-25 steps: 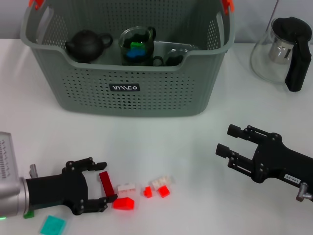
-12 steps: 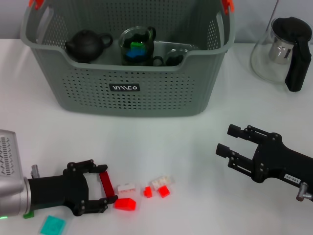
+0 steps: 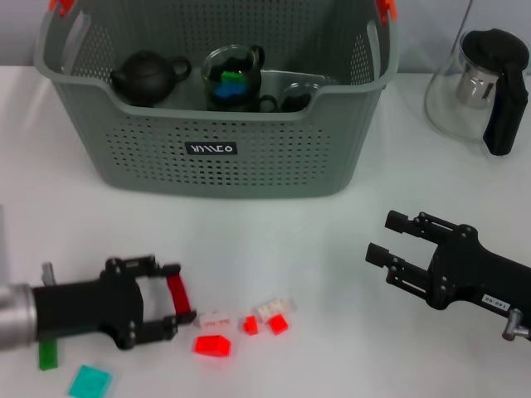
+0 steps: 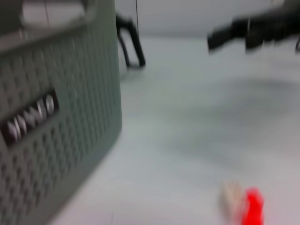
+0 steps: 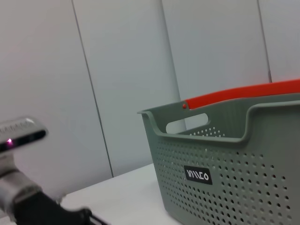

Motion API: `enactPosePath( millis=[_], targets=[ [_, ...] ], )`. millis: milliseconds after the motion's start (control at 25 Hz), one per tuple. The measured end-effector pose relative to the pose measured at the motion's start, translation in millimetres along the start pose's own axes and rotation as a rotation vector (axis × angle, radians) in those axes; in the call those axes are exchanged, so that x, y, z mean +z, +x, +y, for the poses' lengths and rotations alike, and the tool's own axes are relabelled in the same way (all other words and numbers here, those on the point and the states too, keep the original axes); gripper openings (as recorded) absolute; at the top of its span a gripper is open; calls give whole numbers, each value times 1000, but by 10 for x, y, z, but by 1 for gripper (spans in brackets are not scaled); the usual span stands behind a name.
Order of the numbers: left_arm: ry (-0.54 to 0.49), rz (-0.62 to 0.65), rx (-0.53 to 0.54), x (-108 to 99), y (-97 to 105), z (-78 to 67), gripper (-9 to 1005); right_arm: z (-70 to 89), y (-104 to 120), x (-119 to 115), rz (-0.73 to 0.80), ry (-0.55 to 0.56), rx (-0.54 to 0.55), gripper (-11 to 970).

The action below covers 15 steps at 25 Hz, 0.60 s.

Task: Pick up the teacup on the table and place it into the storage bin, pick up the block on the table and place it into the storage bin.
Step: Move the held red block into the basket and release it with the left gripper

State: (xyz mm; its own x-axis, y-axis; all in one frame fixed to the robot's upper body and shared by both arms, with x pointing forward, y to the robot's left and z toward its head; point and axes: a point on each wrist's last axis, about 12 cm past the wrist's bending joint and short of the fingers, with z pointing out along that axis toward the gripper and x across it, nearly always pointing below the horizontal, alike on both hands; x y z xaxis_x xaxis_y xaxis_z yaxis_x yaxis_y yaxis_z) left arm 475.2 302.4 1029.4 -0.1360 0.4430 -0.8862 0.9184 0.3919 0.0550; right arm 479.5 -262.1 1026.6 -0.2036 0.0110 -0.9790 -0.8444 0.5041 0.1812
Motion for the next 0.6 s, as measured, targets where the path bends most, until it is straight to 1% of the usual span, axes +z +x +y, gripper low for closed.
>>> enactPosePath(
  millis=[80,160,280,320,360,440,480,520,600],
  targets=[
    [9,-87,8,-99,-109,21,666,0,-2,0,-1,-1,-1,638],
    [40,-239,28,-256,-309,62,666,-1,-4,0,-1,-1,-2,638],
    [69,-398,60,-394,-569,165,665,-2,-4,1,-1,-1,-2,639],
    [74,-456,63,-428,-696,238,665,-1,-4,1,-1,-1,-2,639],
    [76,-484,63,-441,-776,290,665,-1,-4,0,-1,-2,-2,639],
    [71,-554,43,-442,-1033,468,665,3,0,-5,-1,-1,0,638],
    [71,-554,43,-442,-1033,468,665,5,2,-7,-1,-1,0,638],
    [79,-620,24,-394,-1355,665,665,8,6,-9,-1,0,2,638],
    [73,-627,14,-332,-1555,798,665,9,10,-8,1,1,3,637]
  ],
)
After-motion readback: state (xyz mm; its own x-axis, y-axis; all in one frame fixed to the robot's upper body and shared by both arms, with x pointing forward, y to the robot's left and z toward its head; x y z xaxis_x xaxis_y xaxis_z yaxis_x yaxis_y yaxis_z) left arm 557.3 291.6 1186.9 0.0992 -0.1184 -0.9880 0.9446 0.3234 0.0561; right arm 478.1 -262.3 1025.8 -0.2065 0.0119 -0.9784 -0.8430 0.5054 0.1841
